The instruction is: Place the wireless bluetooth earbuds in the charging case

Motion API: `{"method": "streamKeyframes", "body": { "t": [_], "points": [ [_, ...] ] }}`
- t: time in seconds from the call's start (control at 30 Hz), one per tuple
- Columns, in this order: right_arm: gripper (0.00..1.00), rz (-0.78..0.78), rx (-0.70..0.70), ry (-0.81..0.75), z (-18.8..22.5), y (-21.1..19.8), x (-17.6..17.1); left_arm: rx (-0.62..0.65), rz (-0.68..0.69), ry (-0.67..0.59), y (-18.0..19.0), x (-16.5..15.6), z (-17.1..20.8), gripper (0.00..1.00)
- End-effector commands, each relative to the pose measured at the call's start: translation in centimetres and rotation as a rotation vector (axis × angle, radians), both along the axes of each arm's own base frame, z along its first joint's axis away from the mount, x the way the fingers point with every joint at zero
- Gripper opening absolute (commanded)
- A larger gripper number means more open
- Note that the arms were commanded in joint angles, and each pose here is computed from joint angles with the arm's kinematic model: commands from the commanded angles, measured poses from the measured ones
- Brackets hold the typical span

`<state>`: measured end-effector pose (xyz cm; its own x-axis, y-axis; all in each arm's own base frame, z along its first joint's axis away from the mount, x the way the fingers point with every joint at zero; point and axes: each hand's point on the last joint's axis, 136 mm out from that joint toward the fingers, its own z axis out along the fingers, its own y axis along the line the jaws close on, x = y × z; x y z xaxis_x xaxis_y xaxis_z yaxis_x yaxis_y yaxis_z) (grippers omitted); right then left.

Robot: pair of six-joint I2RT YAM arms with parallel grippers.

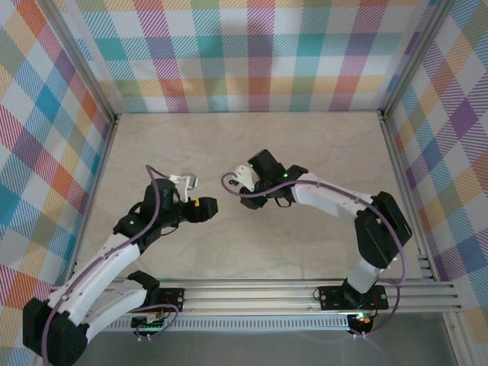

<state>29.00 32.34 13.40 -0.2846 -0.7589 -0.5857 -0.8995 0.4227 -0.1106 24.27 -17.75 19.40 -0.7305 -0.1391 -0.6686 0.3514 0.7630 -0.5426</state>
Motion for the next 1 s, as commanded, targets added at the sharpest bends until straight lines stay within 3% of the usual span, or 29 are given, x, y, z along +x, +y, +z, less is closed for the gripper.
{"method": "streamKeyframes", "body": {
  "t": [0.0, 0.17, 0.5, 0.83, 0.97],
  "points": [
    [0.36, 0.081, 0.052, -0.082, 2.5, 1.5, -1.2, -0.061, -0.112, -0.178, -1.0, -0.6, 3.4, 0.76],
    [0.36, 0.151, 0.075, -0.214, 5.8, 2.6, -3.0, -0.074, -0.195, -0.285, -1.4, -2.1, 5.5, 0.77],
    [0.36, 0.216, 0.167, -0.402, 10.6, 2.5, -4.9, -0.151, -0.29, -0.151, -3.9, -1.4, 5.6, 0.72],
    [0.36, 0.266, 0.149, -0.422, 10.7, 2.1, -5.9, -0.244, -0.391, -0.097, -6.3, -0.9, 5.7, 0.64],
    [0.36, 0.272, 0.149, -0.428, 10.8, 2.2, -6.0, -0.263, -0.41, -0.097, -6.6, -0.7, 6.0, 0.56]
  ]
}}
